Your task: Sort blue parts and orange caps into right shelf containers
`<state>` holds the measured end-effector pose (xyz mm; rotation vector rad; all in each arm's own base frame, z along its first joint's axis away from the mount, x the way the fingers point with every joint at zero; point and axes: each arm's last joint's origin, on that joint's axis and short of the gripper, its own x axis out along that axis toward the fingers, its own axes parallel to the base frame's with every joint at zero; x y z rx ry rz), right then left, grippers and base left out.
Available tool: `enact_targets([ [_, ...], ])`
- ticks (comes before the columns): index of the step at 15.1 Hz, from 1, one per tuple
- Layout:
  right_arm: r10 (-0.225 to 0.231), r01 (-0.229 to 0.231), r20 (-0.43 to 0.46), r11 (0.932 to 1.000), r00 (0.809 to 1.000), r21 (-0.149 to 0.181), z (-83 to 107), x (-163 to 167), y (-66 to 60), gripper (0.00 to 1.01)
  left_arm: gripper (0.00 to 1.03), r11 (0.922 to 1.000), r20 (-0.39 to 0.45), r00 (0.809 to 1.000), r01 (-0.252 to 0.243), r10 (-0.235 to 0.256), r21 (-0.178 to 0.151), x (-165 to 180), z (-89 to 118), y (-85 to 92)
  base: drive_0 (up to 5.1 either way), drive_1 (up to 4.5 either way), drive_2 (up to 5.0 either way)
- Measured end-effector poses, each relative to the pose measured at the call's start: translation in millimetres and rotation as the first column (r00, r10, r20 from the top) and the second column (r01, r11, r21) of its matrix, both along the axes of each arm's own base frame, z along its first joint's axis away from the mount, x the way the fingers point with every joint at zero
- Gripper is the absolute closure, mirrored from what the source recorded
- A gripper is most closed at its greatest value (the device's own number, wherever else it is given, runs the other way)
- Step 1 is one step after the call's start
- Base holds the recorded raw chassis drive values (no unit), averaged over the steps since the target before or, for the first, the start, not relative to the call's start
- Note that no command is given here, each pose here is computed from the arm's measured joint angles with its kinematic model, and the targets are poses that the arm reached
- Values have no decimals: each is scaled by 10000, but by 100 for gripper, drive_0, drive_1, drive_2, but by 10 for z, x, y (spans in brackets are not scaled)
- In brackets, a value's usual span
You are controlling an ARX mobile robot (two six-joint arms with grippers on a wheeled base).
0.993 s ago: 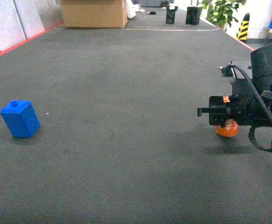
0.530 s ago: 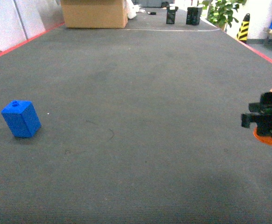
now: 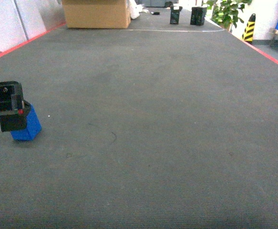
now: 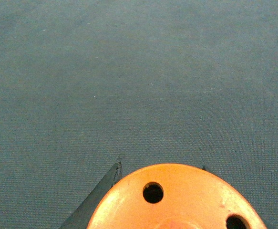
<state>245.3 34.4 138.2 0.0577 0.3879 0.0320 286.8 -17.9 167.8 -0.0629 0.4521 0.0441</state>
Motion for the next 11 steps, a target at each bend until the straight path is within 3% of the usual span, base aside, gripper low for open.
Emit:
enact_targets([
  [3,-140,140,-214,9999,9997,-14,-67,-91,1,59,5,10000,214,9998,-24,24,-13,4,49,0,0,0,0],
  [5,-62,63,-170,10000,9998,51,-64,-122,44,59,5,9939,311,9944,-1021,1008,427,40,29,21,0,0,0],
  [8,155,-154,-51,9998,9999,141,-39,-166,104,59,5,9946,-118,9950,-988,992,325,345,-57,92,0,0,0],
  [9,176,-175,-63,9997,9998,144,-44,-181,105,59,5,9983,-308,9979,-572,575,115,461,-63,83,0,0,0],
  [11,222,-221,-122,9997,9997,131,-50,-211,111,59,5,9986,-190,9985,-513,515,120,603,-35,78,0,0,0],
])
